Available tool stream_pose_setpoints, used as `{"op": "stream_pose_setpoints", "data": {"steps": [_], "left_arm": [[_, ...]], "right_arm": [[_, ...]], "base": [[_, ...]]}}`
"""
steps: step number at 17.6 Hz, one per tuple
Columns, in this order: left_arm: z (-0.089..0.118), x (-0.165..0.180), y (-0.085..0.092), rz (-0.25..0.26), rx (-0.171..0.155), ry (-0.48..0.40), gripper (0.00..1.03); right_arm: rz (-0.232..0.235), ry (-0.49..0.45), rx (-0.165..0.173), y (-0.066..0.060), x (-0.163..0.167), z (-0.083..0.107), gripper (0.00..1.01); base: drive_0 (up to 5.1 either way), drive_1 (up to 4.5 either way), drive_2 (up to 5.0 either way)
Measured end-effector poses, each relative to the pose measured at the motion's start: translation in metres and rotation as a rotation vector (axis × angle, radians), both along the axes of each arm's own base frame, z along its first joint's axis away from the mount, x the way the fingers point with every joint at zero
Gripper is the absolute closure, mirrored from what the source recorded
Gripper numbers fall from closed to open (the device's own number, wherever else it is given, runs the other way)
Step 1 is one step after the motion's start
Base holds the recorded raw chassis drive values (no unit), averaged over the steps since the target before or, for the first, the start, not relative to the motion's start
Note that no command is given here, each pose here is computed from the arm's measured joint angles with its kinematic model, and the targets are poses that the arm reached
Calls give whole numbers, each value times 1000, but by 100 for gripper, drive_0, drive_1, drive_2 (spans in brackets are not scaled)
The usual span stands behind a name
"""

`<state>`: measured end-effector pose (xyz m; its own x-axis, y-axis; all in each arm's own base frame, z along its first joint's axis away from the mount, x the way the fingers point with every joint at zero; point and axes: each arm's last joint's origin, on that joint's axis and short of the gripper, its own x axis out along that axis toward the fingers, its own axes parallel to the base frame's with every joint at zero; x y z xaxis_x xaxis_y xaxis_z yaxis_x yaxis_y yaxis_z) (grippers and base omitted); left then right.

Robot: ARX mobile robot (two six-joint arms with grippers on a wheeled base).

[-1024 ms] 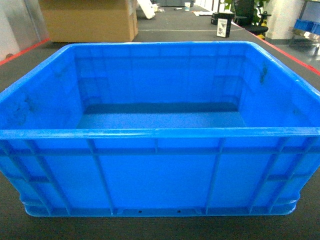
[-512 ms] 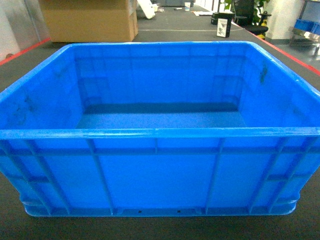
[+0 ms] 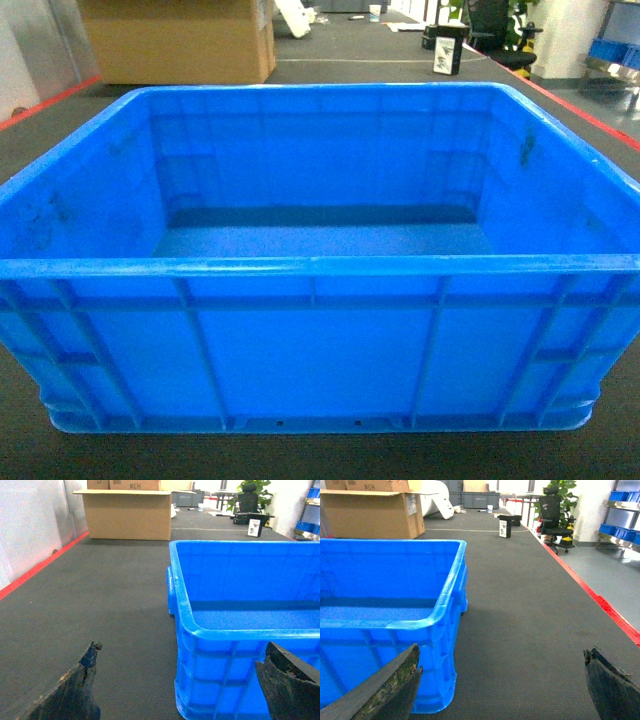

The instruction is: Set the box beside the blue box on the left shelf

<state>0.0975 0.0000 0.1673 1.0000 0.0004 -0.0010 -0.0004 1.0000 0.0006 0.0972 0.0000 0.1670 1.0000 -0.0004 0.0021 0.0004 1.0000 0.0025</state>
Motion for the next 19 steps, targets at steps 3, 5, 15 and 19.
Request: {"op": "stream_pose_setpoints", "data": {"steps": [3, 5, 15, 19], "left_arm": [[0, 0, 0, 0, 0, 0, 5], [0, 0, 0, 0, 0, 0, 5], [0, 0, 0, 0, 0, 0, 5], [0, 0, 0, 0, 0, 0, 5]], "right_arm": [[0, 0, 0, 0, 0, 0, 3], [0, 0, 0, 0, 0, 0, 3], [0, 0, 0, 0, 0, 0, 3], [0, 0, 0, 0, 0, 0, 3]], "base": [[0, 0, 0], [0, 0, 0], [0, 0, 0], [0, 0, 0]]}}
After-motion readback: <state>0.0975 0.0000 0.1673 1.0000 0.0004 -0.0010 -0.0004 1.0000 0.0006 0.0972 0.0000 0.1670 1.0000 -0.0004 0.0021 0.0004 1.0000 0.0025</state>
